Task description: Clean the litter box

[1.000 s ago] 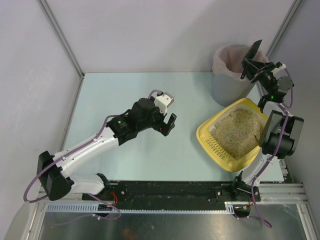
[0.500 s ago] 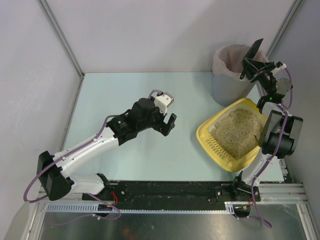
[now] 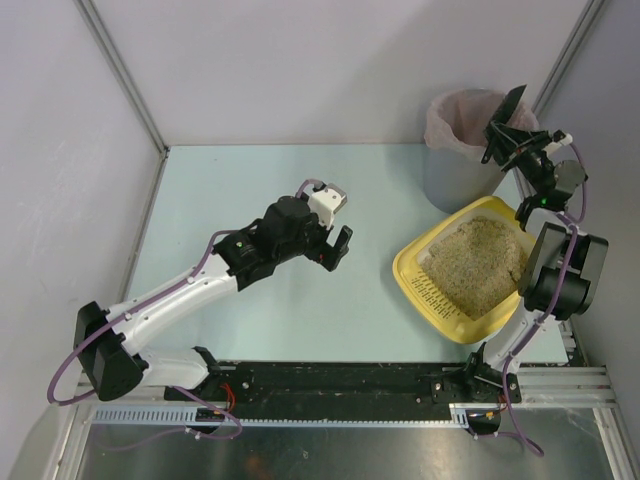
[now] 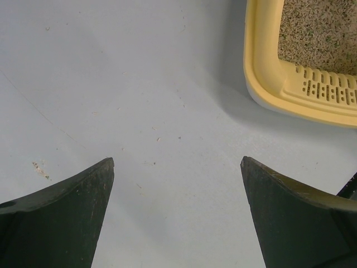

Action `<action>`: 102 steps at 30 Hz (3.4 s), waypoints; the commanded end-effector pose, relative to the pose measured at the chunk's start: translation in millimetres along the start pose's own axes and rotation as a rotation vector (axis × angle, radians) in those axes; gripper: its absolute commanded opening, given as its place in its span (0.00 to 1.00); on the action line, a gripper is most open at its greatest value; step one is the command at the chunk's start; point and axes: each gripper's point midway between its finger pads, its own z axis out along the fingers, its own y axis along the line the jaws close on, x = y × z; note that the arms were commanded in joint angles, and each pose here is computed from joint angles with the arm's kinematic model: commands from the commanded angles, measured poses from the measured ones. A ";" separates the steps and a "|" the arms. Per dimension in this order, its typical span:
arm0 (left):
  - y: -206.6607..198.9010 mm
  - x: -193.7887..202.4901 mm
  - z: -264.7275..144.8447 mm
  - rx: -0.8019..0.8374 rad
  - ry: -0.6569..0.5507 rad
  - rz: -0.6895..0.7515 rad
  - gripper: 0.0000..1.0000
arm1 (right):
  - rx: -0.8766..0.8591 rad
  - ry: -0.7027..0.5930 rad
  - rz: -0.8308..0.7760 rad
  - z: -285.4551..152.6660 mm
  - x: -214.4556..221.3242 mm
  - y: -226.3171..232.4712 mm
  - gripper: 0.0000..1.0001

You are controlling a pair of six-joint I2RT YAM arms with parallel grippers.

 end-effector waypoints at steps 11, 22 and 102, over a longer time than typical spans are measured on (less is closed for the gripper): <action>3.1 -14.0 -8.4 -0.007 -0.056 0.024 1.00 | 0.348 -0.118 -0.095 -31.1 40.3 8.9 0.00; 4.1 -21.5 -17.2 -0.011 -0.086 0.017 1.00 | 0.691 -0.147 -0.545 -62.4 76.2 10.8 0.00; -41.1 -50.8 -73.9 0.018 -0.253 0.158 1.00 | 1.773 0.442 0.089 -247.5 114.2 -220.2 0.00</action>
